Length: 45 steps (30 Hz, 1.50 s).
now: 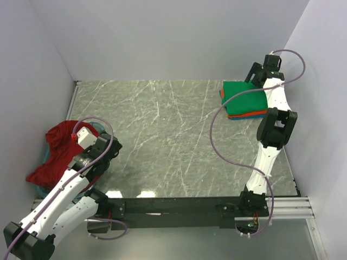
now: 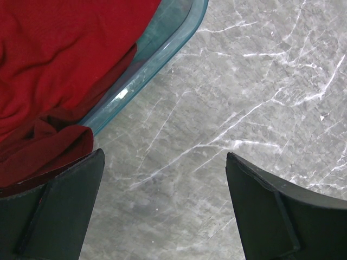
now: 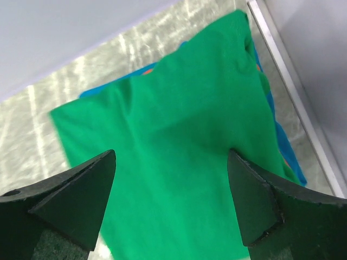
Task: Fold and stack the t-shirts
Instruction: Neatly place the folded tshirt to the corner, then reset both grippers
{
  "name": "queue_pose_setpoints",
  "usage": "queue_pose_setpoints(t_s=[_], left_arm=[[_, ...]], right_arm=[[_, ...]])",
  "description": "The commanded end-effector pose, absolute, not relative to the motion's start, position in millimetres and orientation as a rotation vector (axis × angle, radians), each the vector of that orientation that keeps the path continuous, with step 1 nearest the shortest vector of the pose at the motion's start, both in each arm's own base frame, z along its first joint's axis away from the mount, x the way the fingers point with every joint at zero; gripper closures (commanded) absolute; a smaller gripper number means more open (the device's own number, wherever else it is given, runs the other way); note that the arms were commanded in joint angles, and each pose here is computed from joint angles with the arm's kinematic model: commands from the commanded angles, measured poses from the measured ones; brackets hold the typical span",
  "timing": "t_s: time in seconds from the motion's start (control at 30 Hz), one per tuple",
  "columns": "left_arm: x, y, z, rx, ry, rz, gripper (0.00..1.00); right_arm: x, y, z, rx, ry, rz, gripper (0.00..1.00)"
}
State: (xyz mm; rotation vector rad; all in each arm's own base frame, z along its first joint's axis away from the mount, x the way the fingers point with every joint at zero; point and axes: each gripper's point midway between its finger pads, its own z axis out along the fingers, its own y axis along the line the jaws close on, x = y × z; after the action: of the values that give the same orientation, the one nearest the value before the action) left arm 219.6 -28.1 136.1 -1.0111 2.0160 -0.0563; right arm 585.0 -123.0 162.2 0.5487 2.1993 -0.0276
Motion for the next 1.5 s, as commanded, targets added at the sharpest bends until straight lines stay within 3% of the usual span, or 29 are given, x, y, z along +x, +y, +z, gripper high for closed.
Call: queue_pose_setpoints(t_s=[0.0, 0.5, 0.73, 0.87, 1.03, 1.2, 1.23, 1.27, 1.33, 1.37, 1.43, 1.47], left_arm=[[223.9, -29.7, 141.4, -1.023, 1.998, -0.068, 0.01], [223.8, -28.1, 137.5, -1.033, 2.03, -0.012, 0.01], [223.9, -29.4, 147.8, -1.028, 2.007, -0.056, 0.01], [223.8, -30.4, 158.7, -1.022, 1.98, -0.1, 0.0], [218.4, -29.7, 171.2, -1.012, 1.972, -0.131, 0.01], [209.9, -25.4, 191.6, -1.014, 1.925, -0.185, 0.01], [209.1, -25.2, 194.5, -1.006, 1.92, -0.193, 0.01], [208.6, -25.6, 199.6, -1.0, 1.905, -0.217, 0.01], [207.5, -28.3, 203.1, -0.984, 1.903, -0.247, 0.0], [207.1, -28.9, 204.8, -0.981, 1.896, -0.262, 0.01], [208.6, -32.9, 205.2, -0.969, 1.894, -0.293, 0.0], [208.9, -34.5, 204.8, -0.963, 1.895, -0.303, 0.01]], right_arm=[[606.1, -140.7, 180.5, 0.593, 2.093, -0.065, 0.11], [605.9, -182.7, 112.5, 0.767, 2.136, 0.026, 0.1], [605.9, -154.9, 149.5, 0.681, 2.108, 0.223, 0.09], [600.3, -128.9, 218.9, 0.614, 2.006, 0.318, 0.09], [570.3, -106.3, 287.7, 0.538, 1.903, 0.353, 0.09], [528.1, -73.7, 303.9, 0.495, 1.903, 0.373, 0.08], [510.5, -68.1, 329.6, 0.47, 1.853, 0.354, 0.08], [497.9, -66.4, 309.3, 0.507, 1.884, 0.322, 0.08], [465.3, -51.4, 334.2, 0.509, 1.817, 0.323, 0.08], [449.8, -45.5, 308.0, 0.531, 1.862, 0.329, 0.08], [417.5, -24.1, 321.1, 0.507, 1.815, 0.357, 0.08], [403.2, -14.5, 293.6, 0.504, 1.87, 0.366, 0.08]])
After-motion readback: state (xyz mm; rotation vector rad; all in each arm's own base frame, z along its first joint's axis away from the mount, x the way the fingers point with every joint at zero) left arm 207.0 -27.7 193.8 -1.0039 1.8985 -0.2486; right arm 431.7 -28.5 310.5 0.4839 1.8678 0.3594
